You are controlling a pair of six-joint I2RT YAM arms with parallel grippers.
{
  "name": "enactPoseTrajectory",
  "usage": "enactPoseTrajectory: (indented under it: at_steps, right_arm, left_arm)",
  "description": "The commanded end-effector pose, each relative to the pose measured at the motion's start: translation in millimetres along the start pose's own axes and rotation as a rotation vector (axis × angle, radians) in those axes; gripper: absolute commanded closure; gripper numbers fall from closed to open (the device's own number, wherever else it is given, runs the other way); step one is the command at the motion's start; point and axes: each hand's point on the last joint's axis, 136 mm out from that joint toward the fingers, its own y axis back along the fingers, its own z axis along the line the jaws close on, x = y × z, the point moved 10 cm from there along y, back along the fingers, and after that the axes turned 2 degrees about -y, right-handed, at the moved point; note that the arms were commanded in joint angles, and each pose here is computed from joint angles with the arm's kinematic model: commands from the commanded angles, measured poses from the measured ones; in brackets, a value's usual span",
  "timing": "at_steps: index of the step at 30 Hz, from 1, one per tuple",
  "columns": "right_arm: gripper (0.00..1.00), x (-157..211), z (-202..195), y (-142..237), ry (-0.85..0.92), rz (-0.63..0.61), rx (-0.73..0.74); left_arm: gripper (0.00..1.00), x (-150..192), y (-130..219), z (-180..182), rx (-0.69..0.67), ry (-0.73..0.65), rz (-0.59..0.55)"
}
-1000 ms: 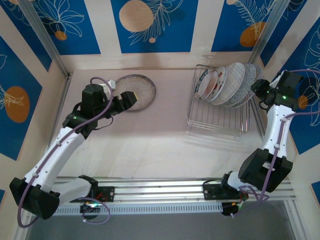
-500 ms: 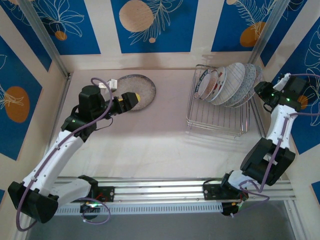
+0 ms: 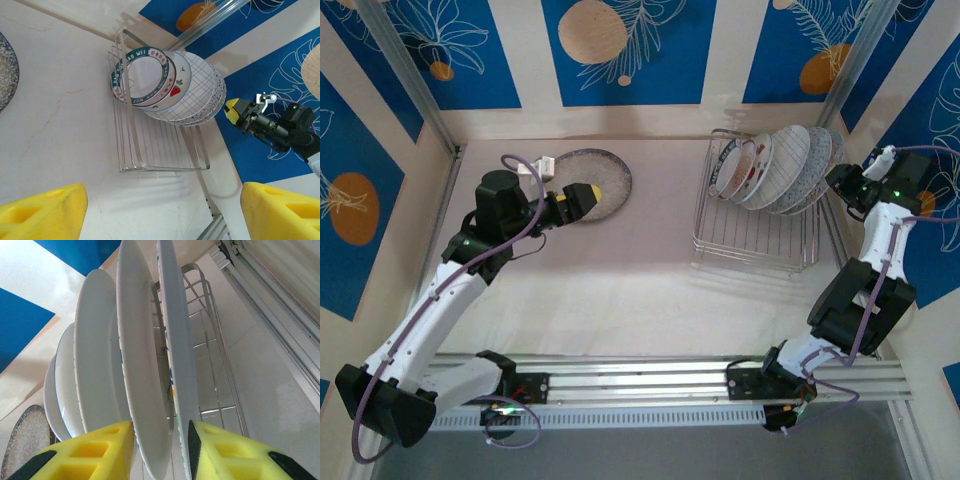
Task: Unload the plates from the dish rack
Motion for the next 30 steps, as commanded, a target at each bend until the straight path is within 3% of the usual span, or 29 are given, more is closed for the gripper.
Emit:
enactPoseTrajectory:
  at_steps: [1, 30]
  right_arm:
    - [0.64, -4.4, 5.5, -1.8, 0.042, 0.006, -0.018]
    - [0.68, 1.5, 3.6, -35.5, 0.124, 0.072, 0.049]
  left_arm:
    - [0.20, -5.3, 5.1, -15.0, 0.073, -0.034, -0.024]
    - [0.21, -12.9, 4.2, -22.7, 0.107, -0.032, -0.035]
